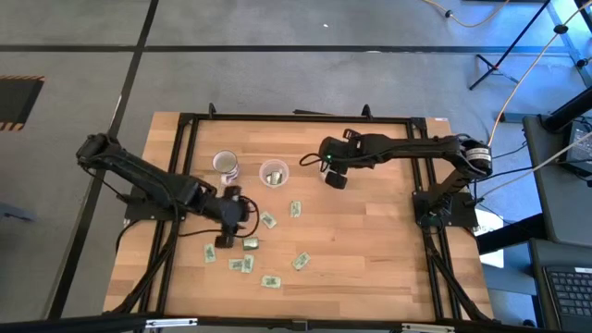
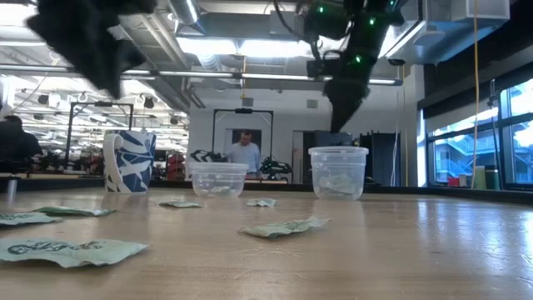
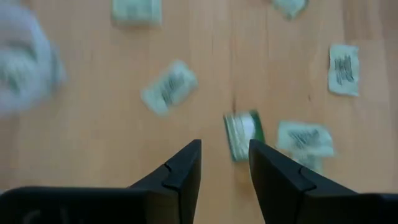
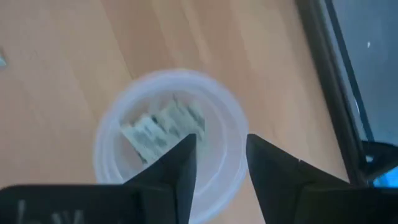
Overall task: Pick and place items into bin
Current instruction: Put the white stevia packet into the right transparent bin
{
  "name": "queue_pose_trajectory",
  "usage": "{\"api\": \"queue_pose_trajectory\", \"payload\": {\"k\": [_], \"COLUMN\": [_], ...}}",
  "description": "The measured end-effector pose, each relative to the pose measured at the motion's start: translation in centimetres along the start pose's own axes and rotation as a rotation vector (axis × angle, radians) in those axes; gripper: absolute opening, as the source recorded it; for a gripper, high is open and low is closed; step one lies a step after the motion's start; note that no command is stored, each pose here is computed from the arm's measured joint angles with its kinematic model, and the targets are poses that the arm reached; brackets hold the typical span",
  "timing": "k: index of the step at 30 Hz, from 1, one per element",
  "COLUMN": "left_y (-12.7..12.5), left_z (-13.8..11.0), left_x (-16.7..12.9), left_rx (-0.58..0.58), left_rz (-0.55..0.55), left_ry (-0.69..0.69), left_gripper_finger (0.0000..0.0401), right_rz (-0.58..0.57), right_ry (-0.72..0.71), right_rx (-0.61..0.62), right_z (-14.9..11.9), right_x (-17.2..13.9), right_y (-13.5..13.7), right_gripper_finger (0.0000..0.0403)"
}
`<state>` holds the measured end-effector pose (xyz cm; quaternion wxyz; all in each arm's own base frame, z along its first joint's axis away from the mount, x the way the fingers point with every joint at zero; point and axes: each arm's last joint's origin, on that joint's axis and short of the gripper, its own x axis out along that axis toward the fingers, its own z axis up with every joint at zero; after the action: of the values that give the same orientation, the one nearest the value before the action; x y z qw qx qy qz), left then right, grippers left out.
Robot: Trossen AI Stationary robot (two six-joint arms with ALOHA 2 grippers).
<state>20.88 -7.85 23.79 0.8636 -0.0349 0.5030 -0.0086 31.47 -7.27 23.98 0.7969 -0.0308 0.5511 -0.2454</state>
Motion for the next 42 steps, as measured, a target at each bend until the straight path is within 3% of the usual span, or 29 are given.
{"api": "queue_pose_trajectory", "payload": {"k": [8,13,23,28,42], "left_y": [-2.6,-3.6,-4.4,-4.9,-5.7], "left_z": [-3.9,-6.2,-7.8,-8.2,-9.1], "left_x": [1.1,1.1,0.8,1.9,5.0], "left_rx": [-0.257,-0.361,-0.34,-0.286,-0.3], "left_rz": [-0.016,0.033,0.116,0.132,0.205], "left_ry": [0.123,0.213,0.237,0.309,0.454], "left_gripper_finger": [0.0106,0.0097,0.0115,0.0128,0.0128], "right_rz": [0.02,0.027,0.028,0.028,0.028], "right_ry": [-0.084,-0.102,-0.103,-0.103,-0.102], "right_rx": [-0.003,-0.008,0.021,0.02,0.015], "right_z": [0.3,0.3,0.3,0.3,0.3], "right_x": [-2.5,-2.9,-2.9,-2.9,-2.9], "right_y": [0.3,0.6,0.6,0.6,0.6], "right_gripper_finger": [0.0142,0.0142,0.0142,0.0142,0.0142]}}
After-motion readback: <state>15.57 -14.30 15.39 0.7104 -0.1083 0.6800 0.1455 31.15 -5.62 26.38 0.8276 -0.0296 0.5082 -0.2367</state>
